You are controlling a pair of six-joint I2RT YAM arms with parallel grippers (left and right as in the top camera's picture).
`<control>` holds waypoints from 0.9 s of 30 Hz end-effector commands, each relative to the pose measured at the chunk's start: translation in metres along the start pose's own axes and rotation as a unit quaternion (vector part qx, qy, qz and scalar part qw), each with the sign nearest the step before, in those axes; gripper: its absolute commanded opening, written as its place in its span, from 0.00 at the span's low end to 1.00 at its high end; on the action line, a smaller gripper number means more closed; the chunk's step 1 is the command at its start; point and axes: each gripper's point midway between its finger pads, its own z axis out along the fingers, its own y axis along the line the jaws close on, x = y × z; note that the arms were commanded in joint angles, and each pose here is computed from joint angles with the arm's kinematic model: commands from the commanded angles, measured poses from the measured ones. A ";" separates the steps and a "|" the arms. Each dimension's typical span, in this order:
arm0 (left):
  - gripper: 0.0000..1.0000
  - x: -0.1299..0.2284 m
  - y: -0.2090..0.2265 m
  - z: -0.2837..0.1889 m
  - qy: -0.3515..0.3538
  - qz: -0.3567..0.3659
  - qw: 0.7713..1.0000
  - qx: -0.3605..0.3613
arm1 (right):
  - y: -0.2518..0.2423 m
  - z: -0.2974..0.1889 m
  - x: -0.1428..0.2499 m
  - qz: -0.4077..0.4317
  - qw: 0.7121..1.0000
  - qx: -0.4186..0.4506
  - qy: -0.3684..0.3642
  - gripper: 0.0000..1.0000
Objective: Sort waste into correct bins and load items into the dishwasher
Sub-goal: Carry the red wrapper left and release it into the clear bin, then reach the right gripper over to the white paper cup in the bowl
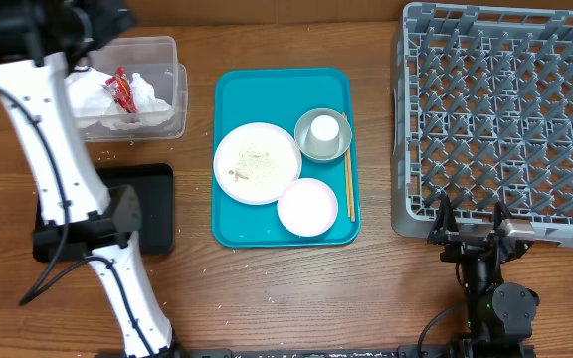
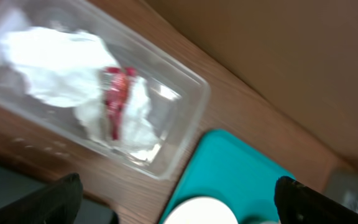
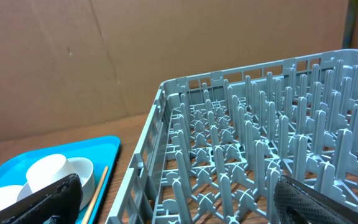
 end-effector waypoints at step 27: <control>1.00 -0.040 0.087 -0.014 -0.053 -0.032 0.993 -0.105 | 0.030 -0.014 -0.074 0.028 0.984 -0.080 -0.154 1.00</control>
